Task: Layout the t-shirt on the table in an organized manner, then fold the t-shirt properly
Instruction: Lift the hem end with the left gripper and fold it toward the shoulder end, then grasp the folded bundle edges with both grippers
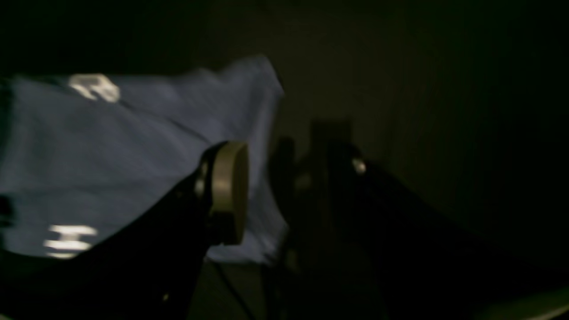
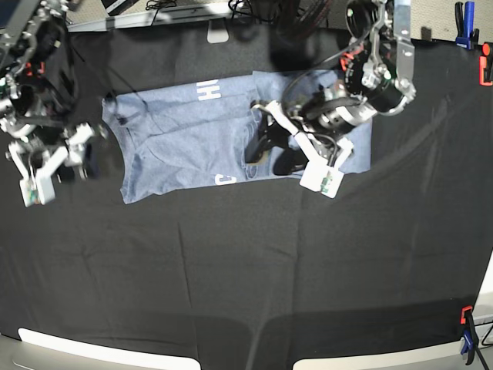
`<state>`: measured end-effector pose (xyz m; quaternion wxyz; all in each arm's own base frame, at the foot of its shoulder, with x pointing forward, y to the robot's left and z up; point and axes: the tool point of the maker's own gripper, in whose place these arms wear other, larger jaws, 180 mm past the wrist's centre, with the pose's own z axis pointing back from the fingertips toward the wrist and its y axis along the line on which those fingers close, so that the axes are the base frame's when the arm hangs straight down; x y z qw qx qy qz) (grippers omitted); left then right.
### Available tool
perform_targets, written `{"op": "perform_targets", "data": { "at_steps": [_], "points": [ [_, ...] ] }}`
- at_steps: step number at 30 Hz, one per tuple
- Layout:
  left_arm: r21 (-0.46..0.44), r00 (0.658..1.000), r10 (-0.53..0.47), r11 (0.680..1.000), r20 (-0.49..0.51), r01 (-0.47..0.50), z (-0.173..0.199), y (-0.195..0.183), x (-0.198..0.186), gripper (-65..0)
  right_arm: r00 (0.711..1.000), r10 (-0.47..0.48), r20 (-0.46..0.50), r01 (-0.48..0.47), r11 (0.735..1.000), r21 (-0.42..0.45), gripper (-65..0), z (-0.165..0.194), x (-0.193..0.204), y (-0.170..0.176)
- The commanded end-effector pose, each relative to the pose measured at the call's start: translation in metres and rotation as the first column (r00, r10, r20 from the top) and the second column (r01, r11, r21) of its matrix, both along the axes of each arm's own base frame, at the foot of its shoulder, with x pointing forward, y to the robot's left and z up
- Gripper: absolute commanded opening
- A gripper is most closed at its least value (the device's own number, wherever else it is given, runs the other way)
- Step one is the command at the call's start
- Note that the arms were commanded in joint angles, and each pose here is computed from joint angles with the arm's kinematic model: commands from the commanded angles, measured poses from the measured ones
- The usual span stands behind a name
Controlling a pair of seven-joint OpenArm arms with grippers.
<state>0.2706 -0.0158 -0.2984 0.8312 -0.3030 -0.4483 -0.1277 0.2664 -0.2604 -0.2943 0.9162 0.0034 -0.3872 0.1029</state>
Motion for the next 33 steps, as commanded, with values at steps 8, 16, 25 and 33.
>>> {"op": "perform_targets", "data": {
  "at_steps": [8, 16, 25, 33],
  "points": [
    [-0.013, 0.965, 0.239, 0.971, 0.104, -0.239, 0.018, 0.075, 0.030, -36.0, 0.999, 0.035, -0.023, -0.031, 0.984, 0.173, -35.7, -0.020, 0.015, -0.026],
    [0.013, 0.937, 0.334, 0.941, 0.105, -0.337, 0.017, 0.129, 0.032, -36.0, 0.986, 0.088, -0.143, -0.026, 0.922, 0.388, -35.9, -0.075, 0.005, -0.013],
    [0.052, 0.941, 0.322, 0.943, 0.107, -0.329, 0.014, 0.137, 0.030, -36.0, 0.974, 0.097, -0.205, 0.001, 0.902, 0.432, -36.0, -0.101, 0.016, -0.004],
    [0.054, 0.941, 0.322, 0.943, 0.104, -0.329, 0.013, 0.137, 0.029, -36.0, 0.929, 0.258, -0.265, -0.119, 0.887, 0.446, -36.0, -0.121, 0.007, 0.046]
  ]
}}
